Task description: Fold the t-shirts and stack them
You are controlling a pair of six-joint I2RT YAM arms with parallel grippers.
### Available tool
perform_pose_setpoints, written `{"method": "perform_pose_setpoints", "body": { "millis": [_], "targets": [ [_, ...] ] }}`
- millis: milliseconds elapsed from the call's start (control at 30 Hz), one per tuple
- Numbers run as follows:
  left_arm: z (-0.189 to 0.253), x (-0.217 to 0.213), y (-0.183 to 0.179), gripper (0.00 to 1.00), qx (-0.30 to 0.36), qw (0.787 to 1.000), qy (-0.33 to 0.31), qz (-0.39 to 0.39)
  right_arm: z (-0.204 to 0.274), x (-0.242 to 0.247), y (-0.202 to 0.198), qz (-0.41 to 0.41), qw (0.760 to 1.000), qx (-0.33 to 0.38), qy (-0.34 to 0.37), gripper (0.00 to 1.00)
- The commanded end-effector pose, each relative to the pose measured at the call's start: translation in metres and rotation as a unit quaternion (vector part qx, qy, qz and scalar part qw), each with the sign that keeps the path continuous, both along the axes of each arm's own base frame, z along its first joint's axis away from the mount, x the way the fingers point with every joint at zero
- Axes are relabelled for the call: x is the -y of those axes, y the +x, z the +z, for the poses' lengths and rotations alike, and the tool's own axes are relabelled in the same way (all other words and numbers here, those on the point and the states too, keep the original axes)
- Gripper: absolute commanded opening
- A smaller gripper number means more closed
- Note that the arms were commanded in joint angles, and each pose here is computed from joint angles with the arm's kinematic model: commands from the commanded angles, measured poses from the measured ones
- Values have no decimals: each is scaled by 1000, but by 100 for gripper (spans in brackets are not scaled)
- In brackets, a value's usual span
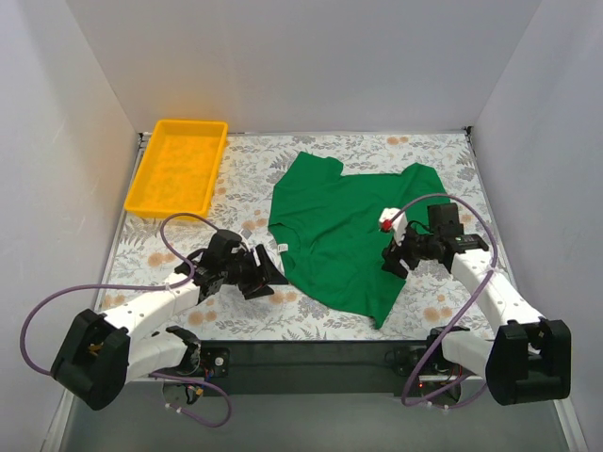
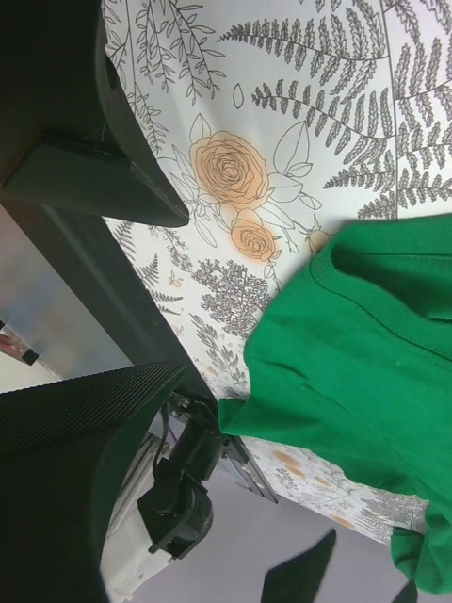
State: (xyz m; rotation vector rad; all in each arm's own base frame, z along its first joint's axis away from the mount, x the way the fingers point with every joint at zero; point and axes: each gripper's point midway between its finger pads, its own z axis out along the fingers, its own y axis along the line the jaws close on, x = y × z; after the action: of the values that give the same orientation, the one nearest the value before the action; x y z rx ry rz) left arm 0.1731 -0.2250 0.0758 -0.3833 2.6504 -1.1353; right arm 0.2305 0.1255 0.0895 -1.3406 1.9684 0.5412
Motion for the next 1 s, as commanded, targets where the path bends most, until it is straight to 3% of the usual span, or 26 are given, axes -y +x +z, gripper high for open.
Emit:
{"method": "perform_pose_setpoints", "body": {
  "millis": [0, 967],
  "targets": [
    [7, 4, 14, 58, 31, 999, -1, 22, 32, 17, 31, -90, 994, 33, 55, 74],
    [-11, 25, 5, 59, 26, 999, 8, 20, 37, 38, 37, -136, 987, 41, 74, 77]
  ]
}}
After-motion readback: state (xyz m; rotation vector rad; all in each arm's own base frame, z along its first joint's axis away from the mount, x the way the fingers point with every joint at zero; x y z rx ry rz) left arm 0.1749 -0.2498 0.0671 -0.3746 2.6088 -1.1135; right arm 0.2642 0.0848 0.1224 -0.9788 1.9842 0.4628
